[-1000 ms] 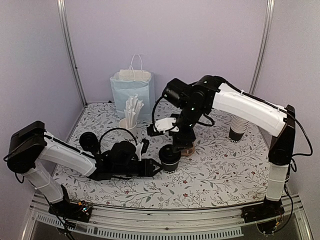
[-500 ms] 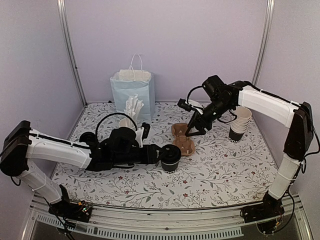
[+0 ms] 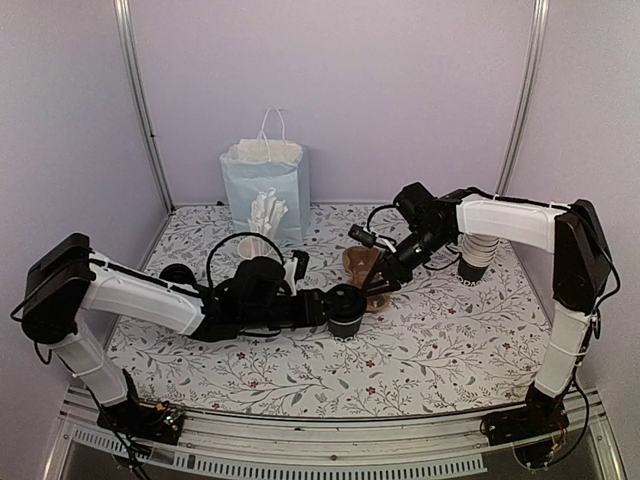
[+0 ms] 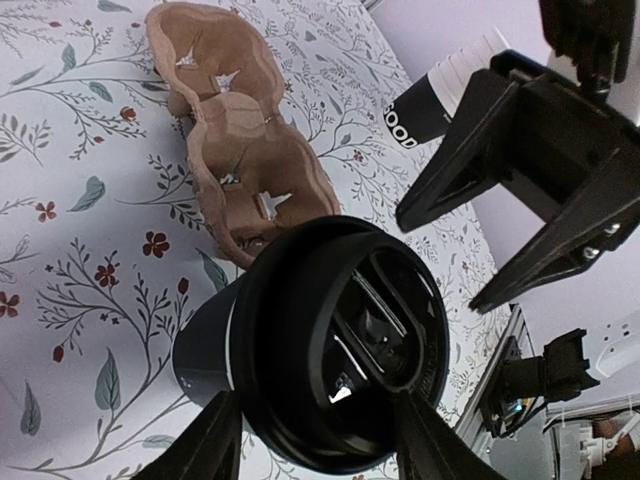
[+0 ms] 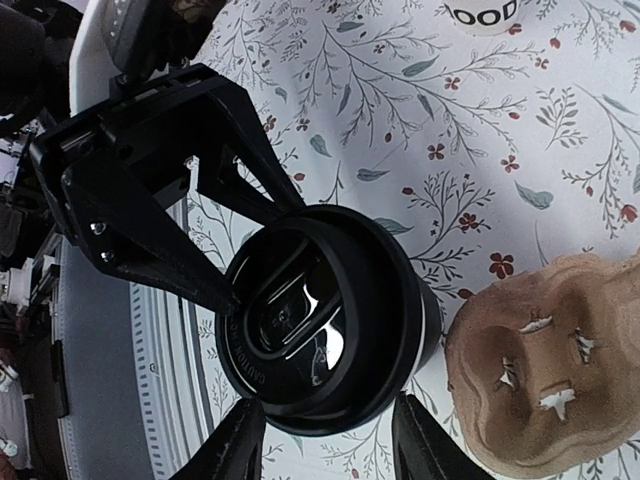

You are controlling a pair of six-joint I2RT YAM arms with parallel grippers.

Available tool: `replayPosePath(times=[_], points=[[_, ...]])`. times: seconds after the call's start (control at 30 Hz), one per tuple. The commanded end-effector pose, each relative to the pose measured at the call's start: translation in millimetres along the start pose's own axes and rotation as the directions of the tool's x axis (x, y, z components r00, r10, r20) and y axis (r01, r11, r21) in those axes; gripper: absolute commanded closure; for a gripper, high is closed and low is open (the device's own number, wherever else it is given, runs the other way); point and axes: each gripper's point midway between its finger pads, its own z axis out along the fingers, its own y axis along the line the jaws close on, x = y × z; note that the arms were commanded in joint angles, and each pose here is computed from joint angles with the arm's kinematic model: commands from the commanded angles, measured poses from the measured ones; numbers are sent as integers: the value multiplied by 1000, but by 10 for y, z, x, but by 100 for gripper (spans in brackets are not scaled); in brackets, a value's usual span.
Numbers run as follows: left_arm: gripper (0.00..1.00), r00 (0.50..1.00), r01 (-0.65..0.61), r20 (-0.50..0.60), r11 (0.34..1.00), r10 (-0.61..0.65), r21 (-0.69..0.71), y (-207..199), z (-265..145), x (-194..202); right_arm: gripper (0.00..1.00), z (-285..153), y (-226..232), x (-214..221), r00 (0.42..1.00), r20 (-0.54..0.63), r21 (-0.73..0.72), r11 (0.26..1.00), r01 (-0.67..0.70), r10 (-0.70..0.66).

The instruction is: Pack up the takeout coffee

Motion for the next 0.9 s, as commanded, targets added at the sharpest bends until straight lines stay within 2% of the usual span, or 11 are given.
replayPosePath(times=[0.0,0.17,0.43,0.67,0.87], points=[[47,996,12,-90,997,-20,-82,329,106,254,57,148,-7,40,998,9,-100,993,-56,57],[49,993,30,-108,996,-38,-78,412,133,332,64,201,-52,84,995,8,-139,986,-94,96],[51,991,69,-112,997,-73,-45,504,184,338,82,300,-219,269,975,-14,-205,954,-219,220],[52,985,95,-138,993,-104,-76,646,240,404,89,483,-416,508,952,-79,-152,941,-304,295],[60,963,154,-186,965,-195,-214,1004,240,622,99,654,-539,761,931,-150,-57,937,-343,332]])
